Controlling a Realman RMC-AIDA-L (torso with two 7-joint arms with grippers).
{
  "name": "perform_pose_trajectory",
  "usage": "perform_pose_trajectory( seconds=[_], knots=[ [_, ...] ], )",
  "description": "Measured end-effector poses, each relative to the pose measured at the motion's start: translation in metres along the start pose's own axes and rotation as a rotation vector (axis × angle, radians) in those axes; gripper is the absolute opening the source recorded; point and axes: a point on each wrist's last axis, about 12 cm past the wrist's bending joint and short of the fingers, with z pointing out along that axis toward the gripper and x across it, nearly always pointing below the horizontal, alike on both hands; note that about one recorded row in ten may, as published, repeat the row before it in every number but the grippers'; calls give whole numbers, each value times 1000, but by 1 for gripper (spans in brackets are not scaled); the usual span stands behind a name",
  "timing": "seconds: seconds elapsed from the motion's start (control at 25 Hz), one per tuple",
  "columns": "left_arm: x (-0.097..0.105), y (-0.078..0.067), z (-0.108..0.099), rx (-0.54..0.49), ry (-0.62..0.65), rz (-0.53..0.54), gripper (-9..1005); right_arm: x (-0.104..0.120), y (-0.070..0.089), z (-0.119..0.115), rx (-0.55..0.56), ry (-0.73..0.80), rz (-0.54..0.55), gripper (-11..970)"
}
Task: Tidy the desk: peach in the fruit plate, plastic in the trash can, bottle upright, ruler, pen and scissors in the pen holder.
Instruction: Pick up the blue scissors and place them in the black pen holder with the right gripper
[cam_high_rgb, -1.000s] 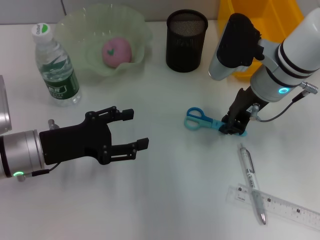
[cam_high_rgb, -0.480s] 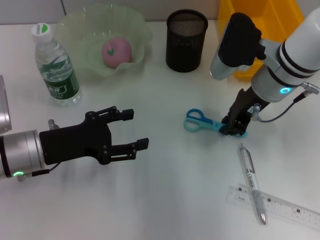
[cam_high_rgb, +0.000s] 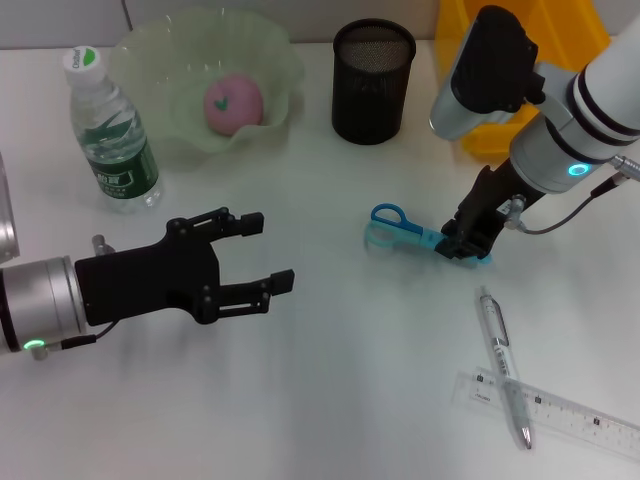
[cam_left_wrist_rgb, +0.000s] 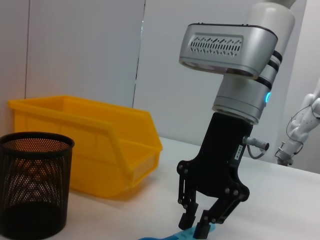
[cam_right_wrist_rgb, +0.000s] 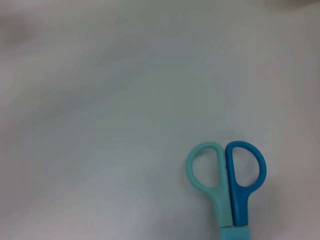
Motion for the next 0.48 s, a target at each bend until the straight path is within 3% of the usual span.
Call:
perform_pose_trajectory(
  seconds=[0.48],
  knots=[
    [-2, 3, -1, -17, 2, 10, 830, 6, -4, -6, -17, -74, 34, 190]
  ],
)
